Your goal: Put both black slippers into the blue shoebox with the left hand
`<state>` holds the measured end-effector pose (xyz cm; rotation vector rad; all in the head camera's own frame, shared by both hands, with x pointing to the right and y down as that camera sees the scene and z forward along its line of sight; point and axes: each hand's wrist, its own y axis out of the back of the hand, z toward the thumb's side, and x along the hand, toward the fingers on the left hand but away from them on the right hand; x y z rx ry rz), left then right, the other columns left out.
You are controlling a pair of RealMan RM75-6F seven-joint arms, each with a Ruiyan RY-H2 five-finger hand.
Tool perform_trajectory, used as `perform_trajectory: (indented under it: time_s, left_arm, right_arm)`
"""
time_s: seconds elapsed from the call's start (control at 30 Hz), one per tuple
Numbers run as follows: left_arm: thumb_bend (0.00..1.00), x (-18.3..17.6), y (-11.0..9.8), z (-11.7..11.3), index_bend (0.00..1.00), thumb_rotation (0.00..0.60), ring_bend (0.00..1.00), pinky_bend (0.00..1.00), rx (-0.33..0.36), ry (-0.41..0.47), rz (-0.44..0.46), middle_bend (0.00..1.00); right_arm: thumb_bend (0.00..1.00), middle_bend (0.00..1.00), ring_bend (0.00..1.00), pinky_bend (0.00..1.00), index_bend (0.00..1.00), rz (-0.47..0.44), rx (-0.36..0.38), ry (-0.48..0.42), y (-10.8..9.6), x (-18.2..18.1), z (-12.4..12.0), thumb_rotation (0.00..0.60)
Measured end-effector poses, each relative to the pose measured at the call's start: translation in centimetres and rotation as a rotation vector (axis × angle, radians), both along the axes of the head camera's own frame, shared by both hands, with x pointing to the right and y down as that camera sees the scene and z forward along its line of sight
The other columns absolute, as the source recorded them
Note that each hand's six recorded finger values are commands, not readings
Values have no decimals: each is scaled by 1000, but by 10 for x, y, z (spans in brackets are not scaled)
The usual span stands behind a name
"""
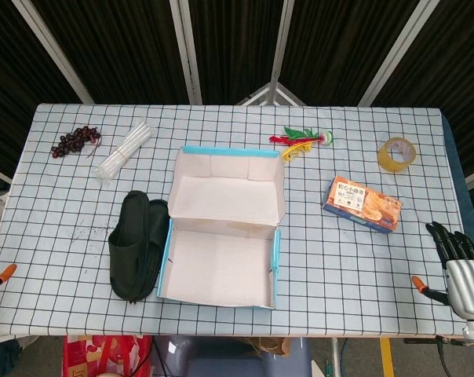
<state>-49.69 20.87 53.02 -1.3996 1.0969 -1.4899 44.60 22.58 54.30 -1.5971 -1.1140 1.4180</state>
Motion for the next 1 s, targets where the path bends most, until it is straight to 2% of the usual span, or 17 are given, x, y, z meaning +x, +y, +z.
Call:
perform_trajectory:
  time_s: [0.3,0.5,0.67,0.8,1.0]
  left_arm:
    - [188,3,0,1,0,600,0,66,-3,2,11,34]
    - [159,10,0,8,0,600,0,66,-32,6,41,35]
    - [133,31,1,16,0,600,0,66,-72,43,120,35]
    - [132,59,4,22,0,600,0,66,-115,82,220,50]
    - [111,89,6,25,0,600,0,66,-147,87,320,103]
  right_arm:
    - [222,104,151,107,72,6,-8,-3,0,0,0,600]
    - [221,104,151,106,72,25,-21,-3,2,4,1,600]
    - [222,104,151,105,71,29,-35,-8,3,5,1,600]
    - [221,104,151,107,72,33,-36,-14,3,7,1,600]
    - [221,104,151,107,72,31,-40,-17,3,7,1,600]
